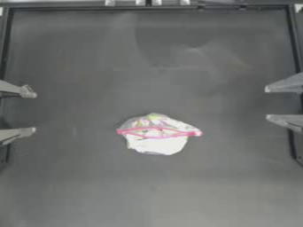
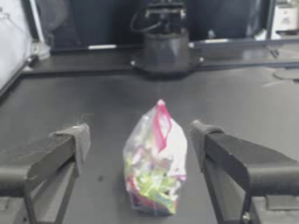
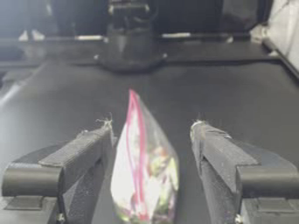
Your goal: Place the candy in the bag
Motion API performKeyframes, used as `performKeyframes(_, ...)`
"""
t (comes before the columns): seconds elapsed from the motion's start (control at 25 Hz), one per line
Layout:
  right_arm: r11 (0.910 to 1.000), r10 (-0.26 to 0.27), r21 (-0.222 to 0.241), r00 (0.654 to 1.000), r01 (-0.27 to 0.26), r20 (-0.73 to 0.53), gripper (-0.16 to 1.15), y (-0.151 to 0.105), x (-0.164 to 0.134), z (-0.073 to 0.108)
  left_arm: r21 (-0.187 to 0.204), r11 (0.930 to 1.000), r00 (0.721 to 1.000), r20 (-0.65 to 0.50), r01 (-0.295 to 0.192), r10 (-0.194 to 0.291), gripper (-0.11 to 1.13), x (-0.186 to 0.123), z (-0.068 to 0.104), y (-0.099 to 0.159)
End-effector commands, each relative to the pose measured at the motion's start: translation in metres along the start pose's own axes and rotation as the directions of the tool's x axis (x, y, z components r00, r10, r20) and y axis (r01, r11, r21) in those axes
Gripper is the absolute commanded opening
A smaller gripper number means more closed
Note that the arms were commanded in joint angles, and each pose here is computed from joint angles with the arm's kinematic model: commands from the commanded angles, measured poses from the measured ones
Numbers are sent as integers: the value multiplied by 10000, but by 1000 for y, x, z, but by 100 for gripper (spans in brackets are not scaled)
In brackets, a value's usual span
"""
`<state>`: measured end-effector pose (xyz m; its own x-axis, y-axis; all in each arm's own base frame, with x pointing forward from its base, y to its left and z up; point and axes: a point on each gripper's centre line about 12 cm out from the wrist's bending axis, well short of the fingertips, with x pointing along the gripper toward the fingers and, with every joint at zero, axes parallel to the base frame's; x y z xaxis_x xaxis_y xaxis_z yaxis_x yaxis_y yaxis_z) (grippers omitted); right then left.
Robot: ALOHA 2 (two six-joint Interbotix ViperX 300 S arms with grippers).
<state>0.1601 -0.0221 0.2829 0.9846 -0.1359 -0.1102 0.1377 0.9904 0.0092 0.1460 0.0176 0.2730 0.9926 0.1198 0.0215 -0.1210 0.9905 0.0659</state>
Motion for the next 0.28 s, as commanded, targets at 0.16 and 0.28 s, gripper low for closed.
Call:
performKeyframes(0.16, 10000, 5, 30, 9996, -6, 291, 89, 0, -4, 4, -31, 10000, 9996, 274, -32, 33, 99, -1, 9, 1)
performKeyframes(0.28, 10000, 6, 45, 9993, -8, 368, 89, 0, -6, 4, -45, 10000, 9996, 288, -69, 70, 99, -6, 11, 1)
